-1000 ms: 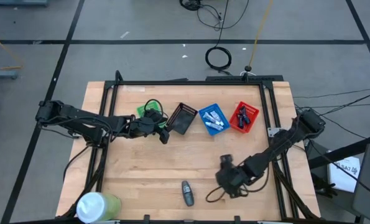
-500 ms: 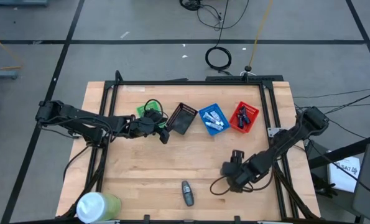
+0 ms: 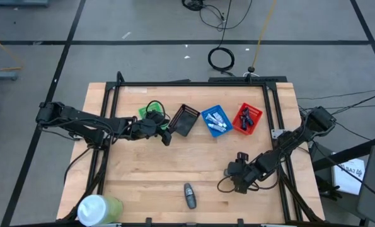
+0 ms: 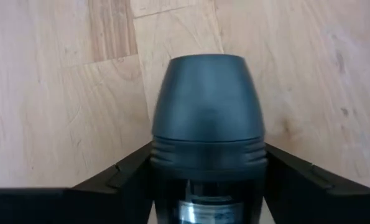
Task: Pick & Place Travel size toiletries
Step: Put the right black roll-on deodorant into the black bin
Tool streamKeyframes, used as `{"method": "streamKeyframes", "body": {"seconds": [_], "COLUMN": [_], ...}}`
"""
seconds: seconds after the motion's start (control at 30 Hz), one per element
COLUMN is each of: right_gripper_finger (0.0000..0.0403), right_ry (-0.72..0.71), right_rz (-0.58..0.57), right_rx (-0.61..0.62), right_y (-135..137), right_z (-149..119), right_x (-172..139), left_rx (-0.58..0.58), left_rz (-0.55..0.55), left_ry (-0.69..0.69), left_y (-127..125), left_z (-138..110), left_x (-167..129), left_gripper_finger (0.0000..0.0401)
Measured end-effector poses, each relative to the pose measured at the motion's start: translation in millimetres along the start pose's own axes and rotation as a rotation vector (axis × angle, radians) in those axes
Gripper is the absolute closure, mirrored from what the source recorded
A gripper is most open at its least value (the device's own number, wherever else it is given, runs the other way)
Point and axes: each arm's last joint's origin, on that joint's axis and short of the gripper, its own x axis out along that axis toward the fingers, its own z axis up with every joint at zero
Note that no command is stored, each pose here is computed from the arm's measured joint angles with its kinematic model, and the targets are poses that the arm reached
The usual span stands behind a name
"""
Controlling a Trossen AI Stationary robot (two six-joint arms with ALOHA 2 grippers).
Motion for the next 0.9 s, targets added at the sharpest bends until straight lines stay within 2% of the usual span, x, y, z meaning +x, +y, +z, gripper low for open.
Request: {"method": "streamKeyframes", "body": {"seconds": [0.13,0.33,0.43,0.63,0.77,0.9], "right_gripper_finger": [0.0202,0.0202,0.0202,0.0202,0.02,0.0201], "right_ry": [-0.027,-0.095,-0.272,-0.654,-0.803,-0.917], "right_rz": [0.03,0.094,0.098,-0.089,-0.122,-0.107], "right_rx": [0.005,-0.002,-0.042,-0.137,-0.162,-0.198], "right_y": [1.4,2.6,6.4,10.5,12.9,16.3], "right_z": [2.5,7.7,18.5,40.5,55.1,66.3], "right_x": [-4.1,-17.2,-29.6,-44.7,-53.1,-62.5], "left_rx": [-0.009,-0.009,0.053,0.22,0.32,0.435], "left_rz": [0.001,-0.056,-0.15,-0.414,-0.575,-0.667], "left_ry": [0.012,0.073,0.061,-0.063,-0.114,-0.216], "left_y": [0.1,-3.8,-10.4,-30.9,-47.3,-63.5], "left_z": [-1.7,-10.5,-10.9,-7.1,-16.2,-29.3], "left_x": [1.4,13.3,20.6,29.1,32.5,36.7], "left_gripper_finger": [0.0134,0.0135,0.0135,0.0134,0.0134,0.0134]}}
